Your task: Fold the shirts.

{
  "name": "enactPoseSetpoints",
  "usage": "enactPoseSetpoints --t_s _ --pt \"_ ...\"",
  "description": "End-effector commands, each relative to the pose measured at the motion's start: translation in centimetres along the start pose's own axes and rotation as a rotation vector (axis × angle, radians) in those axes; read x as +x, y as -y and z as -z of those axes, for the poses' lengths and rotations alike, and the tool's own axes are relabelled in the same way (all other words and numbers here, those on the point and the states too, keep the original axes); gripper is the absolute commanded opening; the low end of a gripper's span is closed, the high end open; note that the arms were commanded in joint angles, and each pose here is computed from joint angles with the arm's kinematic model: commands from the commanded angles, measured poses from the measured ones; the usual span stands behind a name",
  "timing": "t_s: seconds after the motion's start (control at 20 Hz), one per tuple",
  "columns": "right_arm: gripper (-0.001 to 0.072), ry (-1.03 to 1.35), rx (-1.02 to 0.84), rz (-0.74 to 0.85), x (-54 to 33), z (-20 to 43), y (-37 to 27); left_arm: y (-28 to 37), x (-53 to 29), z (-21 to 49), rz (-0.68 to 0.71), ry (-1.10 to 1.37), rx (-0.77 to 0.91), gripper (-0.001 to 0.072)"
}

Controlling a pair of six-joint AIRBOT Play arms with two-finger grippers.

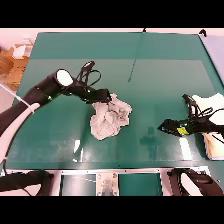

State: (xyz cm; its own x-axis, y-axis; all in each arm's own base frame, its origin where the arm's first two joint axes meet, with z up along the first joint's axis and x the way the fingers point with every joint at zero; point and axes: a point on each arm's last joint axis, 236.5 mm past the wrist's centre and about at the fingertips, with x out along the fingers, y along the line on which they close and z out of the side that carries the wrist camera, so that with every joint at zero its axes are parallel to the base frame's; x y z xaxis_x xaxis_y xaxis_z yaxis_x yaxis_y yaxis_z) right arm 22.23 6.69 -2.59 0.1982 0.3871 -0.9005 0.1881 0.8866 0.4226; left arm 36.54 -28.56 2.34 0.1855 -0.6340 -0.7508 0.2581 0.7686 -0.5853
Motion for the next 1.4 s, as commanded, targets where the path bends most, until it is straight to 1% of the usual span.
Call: enactPoseSetpoints --t_s 0.0,0.1,0.2,0.3,0.4,0.45,0.6,0.7,0.8,0.95,1.0,1.05,1.1,1.15,1.2,1.25,1.35 --pt "0.0404 0.036 -0.011 -0.104 0.3 -1.2 -2.3 -3.1 -2.4 0.7 -0.022 -0.119 -0.055 0.0720" --pt "0.0452 0.058 -0.013 -0.219 0.7 -2.4 -4.8 -6.0 -5.2 2.2 -0.043 -0.210 -0.120 0.0720" --pt "0.0452 0.077 -0.034 -0.309 1.7 -4.0 -6.9 -8.8 -7.2 5.2 -0.102 -0.326 -0.173 0.0720" --pt "0.0452 0.035 -0.076 -0.338 3.8 -4.8 -8.4 -10.5 -7.6 8.7 -0.162 -0.378 -0.204 0.0720" --pt "0.0452 -0.015 -0.144 -0.328 6.4 -5.8 -9.9 -10.7 -6.5 11.7 -0.145 -0.356 -0.249 0.0720" --pt "0.0450 -0.024 -0.150 -0.321 7.7 -7.1 -10.4 -10.6 -5.6 13.0 -0.126 -0.334 -0.277 0.0720" --pt "0.0449 -0.062 -0.152 -0.320 10.8 -11.3 -11.4 -8.9 -3.3 15.8 0.006 -0.299 -0.377 0.0718" --pt "0.0448 -0.140 -0.163 -0.332 13.1 -12.1 -11.9 -8.6 -2.0 17.2 0.053 -0.293 -0.435 0.0700" --pt "0.0428 -0.184 -0.163 -0.334 15.1 -12.6 -12.1 -8.7 -0.4 18.2 0.037 -0.273 -0.439 0.0700" --pt "0.0428 -0.218 -0.164 -0.330 17.1 -12.5 -12.1 -7.4 1.8 17.2 0.020 -0.197 -0.380 0.0699" --pt "0.0403 -0.227 -0.169 -0.328 17.4 -12.2 -12.3 -7.2 2.6 17.0 0.013 -0.180 -0.365 0.0698" --pt "0.0268 -0.239 -0.178 -0.331 17.5 -11.7 -12.6 -6.9 3.3 17.1 0.011 -0.177 -0.364 0.0594" --pt "0.0179 -0.245 -0.183 -0.336 17.3 -11.6 -12.7 -6.9 3.7 17.2 0.007 -0.177 -0.363 0.0401" --pt "0.0093 -0.255 -0.191 -0.342 17.0 -11.5 -12.9 -6.9 3.8 17.0 0.008 -0.167 -0.369 0.0258" --pt "0.0014 -0.261 -0.193 -0.352 16.5 -11.8 -12.9 -6.9 3.8 16.6 0.007 -0.155 -0.355 0.0158" --pt "0.0012 -0.265 -0.195 -0.365 15.7 -12.3 -12.9 -6.7 3.7 16.1 0.012 -0.147 -0.330 0.0030" --pt "0.0012 -0.252 -0.212 -0.395 13.5 -13.8 -13.3 -6.3 3.4 14.7 0.014 -0.121 -0.291 0.0022"
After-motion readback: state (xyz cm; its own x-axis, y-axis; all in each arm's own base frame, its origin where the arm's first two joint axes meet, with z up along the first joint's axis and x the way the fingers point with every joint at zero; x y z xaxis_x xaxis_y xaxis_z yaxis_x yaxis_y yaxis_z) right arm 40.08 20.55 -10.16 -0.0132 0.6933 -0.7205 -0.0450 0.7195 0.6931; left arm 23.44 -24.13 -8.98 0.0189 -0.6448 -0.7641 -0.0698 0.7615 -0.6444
